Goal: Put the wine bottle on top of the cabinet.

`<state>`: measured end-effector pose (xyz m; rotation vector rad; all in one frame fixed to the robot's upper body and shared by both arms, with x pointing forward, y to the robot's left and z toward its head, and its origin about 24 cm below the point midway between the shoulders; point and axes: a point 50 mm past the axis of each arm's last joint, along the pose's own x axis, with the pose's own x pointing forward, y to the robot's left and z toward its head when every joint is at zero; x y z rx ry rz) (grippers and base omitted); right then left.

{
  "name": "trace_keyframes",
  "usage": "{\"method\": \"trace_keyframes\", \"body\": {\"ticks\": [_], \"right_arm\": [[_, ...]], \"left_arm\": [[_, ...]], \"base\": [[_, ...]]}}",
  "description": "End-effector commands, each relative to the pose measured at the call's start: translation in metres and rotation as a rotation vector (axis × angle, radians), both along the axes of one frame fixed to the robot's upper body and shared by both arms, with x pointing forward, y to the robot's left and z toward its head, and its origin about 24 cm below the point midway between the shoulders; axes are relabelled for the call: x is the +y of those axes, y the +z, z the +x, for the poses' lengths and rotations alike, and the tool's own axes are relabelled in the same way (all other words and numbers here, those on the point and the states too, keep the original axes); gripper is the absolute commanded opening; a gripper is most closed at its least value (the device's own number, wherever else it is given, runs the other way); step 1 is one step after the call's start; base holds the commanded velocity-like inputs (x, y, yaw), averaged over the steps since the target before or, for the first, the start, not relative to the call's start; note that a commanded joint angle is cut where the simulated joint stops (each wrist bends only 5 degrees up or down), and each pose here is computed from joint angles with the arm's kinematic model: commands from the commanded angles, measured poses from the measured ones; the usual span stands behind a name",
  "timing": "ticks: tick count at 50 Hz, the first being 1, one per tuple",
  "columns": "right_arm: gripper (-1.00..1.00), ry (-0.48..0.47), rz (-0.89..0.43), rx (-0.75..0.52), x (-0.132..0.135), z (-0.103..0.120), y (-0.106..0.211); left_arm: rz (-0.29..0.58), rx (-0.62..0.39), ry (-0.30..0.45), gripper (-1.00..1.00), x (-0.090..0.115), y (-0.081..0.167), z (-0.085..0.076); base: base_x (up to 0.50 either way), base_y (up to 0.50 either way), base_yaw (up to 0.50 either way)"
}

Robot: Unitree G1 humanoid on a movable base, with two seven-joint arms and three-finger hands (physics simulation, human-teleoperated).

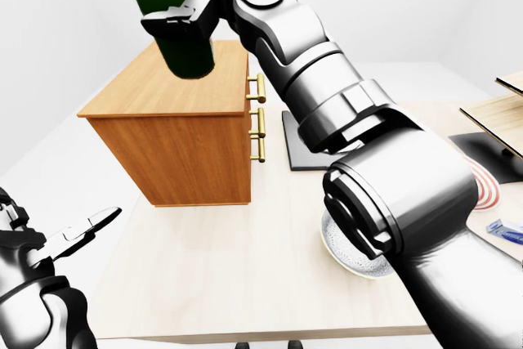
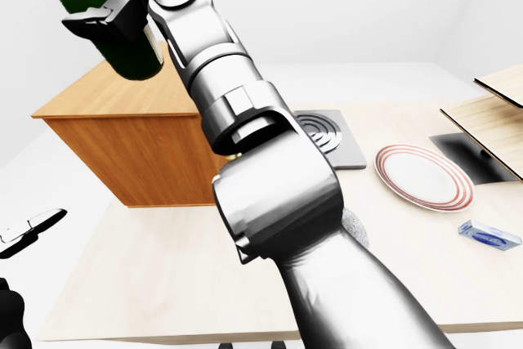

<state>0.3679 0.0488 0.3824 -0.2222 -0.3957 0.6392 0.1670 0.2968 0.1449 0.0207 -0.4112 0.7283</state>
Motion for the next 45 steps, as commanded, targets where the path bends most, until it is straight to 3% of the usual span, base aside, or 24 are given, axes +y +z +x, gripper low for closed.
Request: {"method": "trace_keyframes", "body": {"ticks": [1,45], "right_arm": [[-1.0,-0.028,0.008,0.008,-0.005,0.004,-0.005],[-1.0,-0.124,-0.018,0.055,-0.019,0.019,-0.029]], "left_arm": [[0.0,0.0,0.002,1.0,0.001,0.0,-0.001],[-0.007,0.016,0.004,1.0,0.001,-0.004,0.0]], "base": [[0.0,0.0,0.0],[0.0,0.0,0.0]]}}
